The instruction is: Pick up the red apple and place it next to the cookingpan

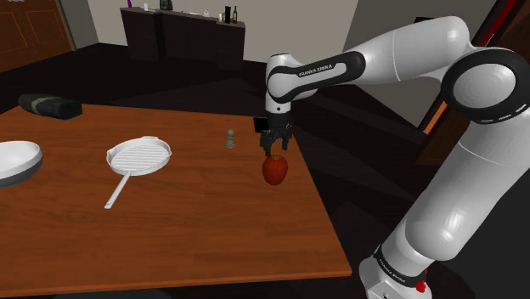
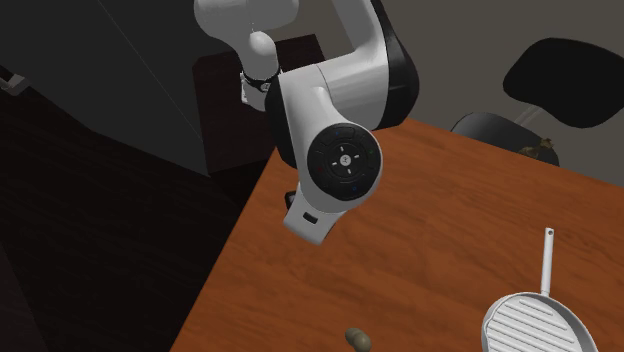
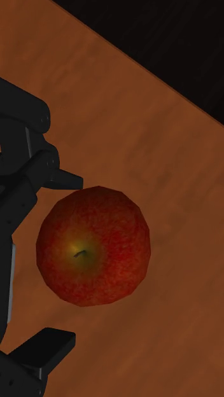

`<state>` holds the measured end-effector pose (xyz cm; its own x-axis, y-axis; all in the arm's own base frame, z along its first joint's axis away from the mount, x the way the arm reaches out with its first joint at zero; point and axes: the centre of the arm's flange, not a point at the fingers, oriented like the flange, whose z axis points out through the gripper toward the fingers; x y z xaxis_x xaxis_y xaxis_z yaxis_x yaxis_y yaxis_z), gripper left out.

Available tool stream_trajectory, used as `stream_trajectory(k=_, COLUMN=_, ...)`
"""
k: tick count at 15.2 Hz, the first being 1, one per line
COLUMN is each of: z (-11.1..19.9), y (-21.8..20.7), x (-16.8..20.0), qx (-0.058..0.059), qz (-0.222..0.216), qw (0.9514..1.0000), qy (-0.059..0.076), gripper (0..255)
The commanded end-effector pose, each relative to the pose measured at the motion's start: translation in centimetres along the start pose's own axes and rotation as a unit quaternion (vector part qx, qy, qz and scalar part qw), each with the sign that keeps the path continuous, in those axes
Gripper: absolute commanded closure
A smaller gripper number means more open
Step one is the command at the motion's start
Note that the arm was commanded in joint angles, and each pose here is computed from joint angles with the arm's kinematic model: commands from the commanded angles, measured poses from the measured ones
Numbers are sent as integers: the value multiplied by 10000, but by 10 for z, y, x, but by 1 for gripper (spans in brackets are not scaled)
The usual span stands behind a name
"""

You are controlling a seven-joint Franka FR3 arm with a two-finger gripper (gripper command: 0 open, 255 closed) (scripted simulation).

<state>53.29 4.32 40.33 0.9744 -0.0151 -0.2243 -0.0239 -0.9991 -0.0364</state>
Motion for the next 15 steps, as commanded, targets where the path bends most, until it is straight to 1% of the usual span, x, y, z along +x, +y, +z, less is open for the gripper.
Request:
stream_trajectory(k=1, z=0, y=0, x=0, qx=0, qz=0, qw=10000, qy=1, gripper=0)
stream_trajectory(k=5, z=0, y=0, x=0, qx=0, qz=0, qw=10000, qy=1, gripper=0)
stream_trajectory(k=6, z=0, y=0, x=0, qx=0, qz=0, qw=10000, qy=1, gripper=255)
stream_trajectory(k=15, z=0, y=0, x=0, qx=0, qz=0, qw=10000, qy=1, gripper=255)
